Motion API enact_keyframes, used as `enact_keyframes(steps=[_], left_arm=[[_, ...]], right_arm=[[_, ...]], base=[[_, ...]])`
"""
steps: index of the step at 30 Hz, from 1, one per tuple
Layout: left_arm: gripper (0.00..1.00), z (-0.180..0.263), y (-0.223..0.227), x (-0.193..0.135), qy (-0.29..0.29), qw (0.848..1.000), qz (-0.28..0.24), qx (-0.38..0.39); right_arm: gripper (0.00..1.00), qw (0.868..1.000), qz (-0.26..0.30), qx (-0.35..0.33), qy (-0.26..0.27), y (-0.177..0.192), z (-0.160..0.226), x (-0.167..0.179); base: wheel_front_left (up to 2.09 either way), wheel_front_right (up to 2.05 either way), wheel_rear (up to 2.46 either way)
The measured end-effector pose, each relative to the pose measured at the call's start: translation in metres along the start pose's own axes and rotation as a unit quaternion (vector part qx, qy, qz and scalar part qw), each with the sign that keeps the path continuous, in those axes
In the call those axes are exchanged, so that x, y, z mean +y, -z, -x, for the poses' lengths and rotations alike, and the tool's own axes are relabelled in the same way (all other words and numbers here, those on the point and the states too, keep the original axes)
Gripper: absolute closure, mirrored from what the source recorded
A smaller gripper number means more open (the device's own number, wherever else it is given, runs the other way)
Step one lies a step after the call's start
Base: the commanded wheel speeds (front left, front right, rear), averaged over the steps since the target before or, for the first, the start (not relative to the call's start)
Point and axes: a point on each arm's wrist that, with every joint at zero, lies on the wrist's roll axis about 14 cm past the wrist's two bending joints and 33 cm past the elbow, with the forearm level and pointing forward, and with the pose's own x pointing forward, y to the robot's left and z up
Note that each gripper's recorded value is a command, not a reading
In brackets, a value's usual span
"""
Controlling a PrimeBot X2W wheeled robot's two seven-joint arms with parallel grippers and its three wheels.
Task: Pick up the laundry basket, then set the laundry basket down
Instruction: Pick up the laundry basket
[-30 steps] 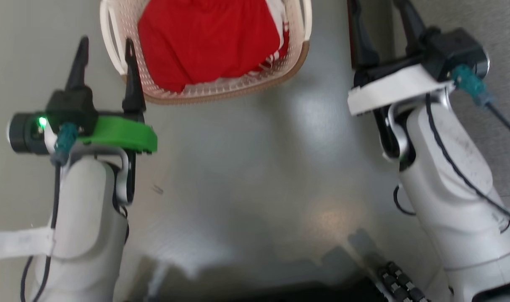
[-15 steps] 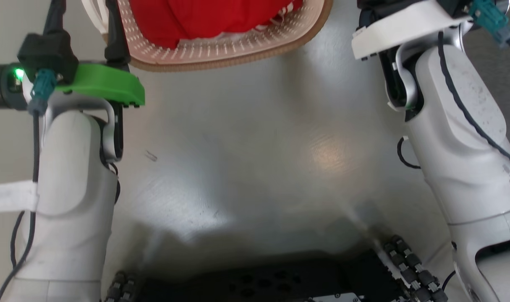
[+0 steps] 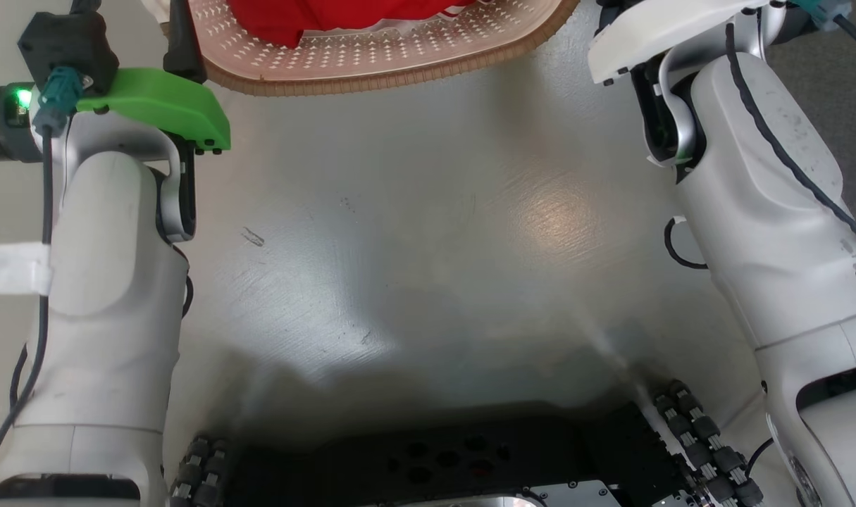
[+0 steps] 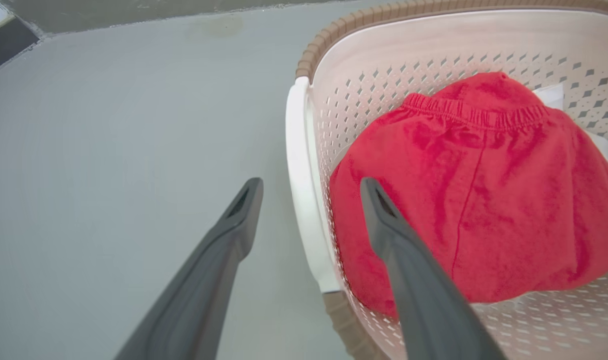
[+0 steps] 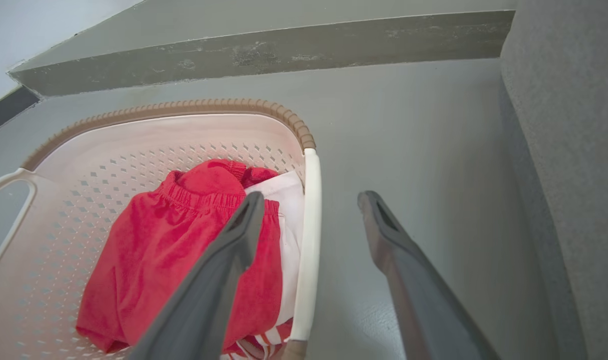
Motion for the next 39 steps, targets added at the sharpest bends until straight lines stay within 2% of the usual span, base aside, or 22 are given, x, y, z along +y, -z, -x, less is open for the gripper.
enact_keyframes(steps=[19,32,39], left_arm=[[0.0,-0.003,0.027,0.008,-0.013,0.994,0.028,0.103],[0.0,-0.004,0.022,0.008,-0.015,0.992,0.038,0.121],[0.0,-0.004,0.025,0.006,-0.01,0.991,0.039,0.128]], right_arm=[[0.0,0.995,-0.008,0.103,-0.006,0.038,0.002,0.006],[0.0,0.987,-0.006,0.163,-0.01,0.046,0.0,0.009],[0.0,0.986,-0.004,0.169,-0.011,0.047,-0.006,0.011]], base=[[0.0,0.0,0.0],[0.0,0.0,0.0],[0.0,0.0,0.0]])
